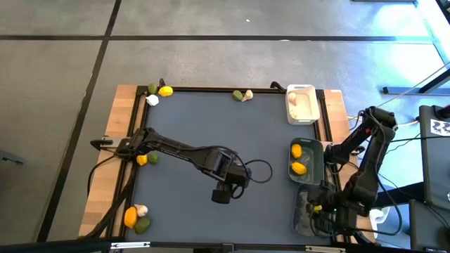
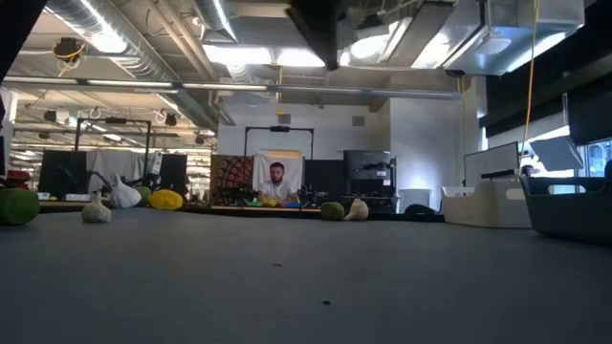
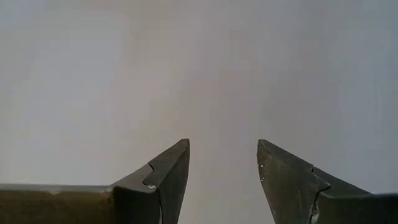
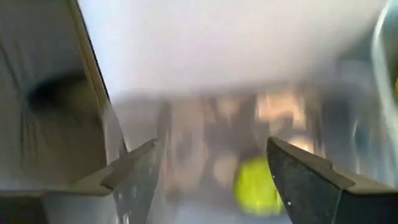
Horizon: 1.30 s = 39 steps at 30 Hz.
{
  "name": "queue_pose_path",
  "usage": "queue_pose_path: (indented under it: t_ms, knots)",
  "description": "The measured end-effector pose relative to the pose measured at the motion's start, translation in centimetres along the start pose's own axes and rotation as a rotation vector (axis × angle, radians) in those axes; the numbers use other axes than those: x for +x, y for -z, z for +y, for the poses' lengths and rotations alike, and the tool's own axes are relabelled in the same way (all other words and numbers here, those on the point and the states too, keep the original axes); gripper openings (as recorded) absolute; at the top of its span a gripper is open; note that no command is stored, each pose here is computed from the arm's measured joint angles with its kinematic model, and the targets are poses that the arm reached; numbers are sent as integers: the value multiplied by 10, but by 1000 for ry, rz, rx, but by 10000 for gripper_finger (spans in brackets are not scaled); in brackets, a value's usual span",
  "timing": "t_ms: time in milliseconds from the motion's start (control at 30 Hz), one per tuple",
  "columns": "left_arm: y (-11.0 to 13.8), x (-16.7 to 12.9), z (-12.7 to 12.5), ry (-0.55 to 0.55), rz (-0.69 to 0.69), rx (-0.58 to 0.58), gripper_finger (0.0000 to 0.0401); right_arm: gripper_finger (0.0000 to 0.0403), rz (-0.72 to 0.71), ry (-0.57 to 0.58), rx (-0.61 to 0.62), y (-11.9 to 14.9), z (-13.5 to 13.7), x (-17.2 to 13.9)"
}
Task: Sort produce into baskets
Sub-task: Put the white garlic into the white bin
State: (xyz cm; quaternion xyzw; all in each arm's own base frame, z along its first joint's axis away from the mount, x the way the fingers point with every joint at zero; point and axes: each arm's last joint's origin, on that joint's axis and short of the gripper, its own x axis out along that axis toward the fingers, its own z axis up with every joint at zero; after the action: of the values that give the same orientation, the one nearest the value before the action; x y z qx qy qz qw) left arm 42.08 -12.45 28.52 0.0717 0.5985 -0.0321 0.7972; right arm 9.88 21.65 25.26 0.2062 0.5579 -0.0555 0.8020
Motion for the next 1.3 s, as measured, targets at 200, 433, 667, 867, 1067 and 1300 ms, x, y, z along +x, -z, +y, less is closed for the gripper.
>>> queue_pose_path:
  t_ms: [200,433,667,867,1067,1300]
  knots:
    - [12,-8,-10,-87,70,-6,182,292,-244,4,-47,-7,2,-1]
    - [26,-26,-17,-238,92,-23,182,292,-356,41,-51,-18,0,1]
    - [40,-58,-10,-315,65,-80,182,292,-339,58,-43,-31,0,5]
    - [50,-94,1,-350,-34,-119,182,292,-345,65,-74,-32,0,6]
    - [62,-124,16,-341,-107,-188,182,292,-351,66,-80,-32,0,5]
    - [74,-150,28,-388,-182,-226,182,292,-350,69,-94,-32,0,5]
